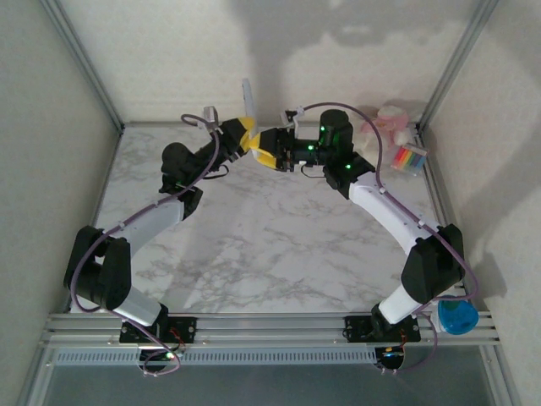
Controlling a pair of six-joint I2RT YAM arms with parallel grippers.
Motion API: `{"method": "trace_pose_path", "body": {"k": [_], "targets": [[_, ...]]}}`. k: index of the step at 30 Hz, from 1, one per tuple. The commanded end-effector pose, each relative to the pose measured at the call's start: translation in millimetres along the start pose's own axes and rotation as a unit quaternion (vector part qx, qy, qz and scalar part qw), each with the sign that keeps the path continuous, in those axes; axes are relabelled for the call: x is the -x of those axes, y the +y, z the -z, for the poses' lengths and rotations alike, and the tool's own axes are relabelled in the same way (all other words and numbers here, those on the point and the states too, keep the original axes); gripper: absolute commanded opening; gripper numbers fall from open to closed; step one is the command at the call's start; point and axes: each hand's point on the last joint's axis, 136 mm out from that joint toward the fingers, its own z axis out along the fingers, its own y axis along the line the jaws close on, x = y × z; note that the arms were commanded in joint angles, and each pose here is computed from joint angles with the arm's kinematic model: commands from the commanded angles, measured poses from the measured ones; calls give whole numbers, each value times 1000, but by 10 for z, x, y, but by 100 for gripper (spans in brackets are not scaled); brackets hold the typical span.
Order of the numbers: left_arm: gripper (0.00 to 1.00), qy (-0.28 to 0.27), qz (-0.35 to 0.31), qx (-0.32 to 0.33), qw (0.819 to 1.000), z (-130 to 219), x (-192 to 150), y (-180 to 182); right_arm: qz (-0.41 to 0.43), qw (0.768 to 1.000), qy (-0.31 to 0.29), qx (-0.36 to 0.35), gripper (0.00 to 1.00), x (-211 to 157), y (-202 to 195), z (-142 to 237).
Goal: Load the batteries into the remote control
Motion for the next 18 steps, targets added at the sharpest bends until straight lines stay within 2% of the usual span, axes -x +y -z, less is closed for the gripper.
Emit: {"method": "trace_pose_path", "body": {"k": [1,6,14,18], "targets": [[46,-6,-50,-3,999,19,70,-235,23,999,-11,-24,78,5,0,95],[47,-10,-102,111,989,113,119,59,30,993,-50,-106,98,66,-281,321],[46,5,-162,306,938,488,98,667,31,954,-110,-278,99,83,-863,815],[47,4,-183,384,905,719,17,974,10,944,-120,-308,99,58,-1048,978]]}}
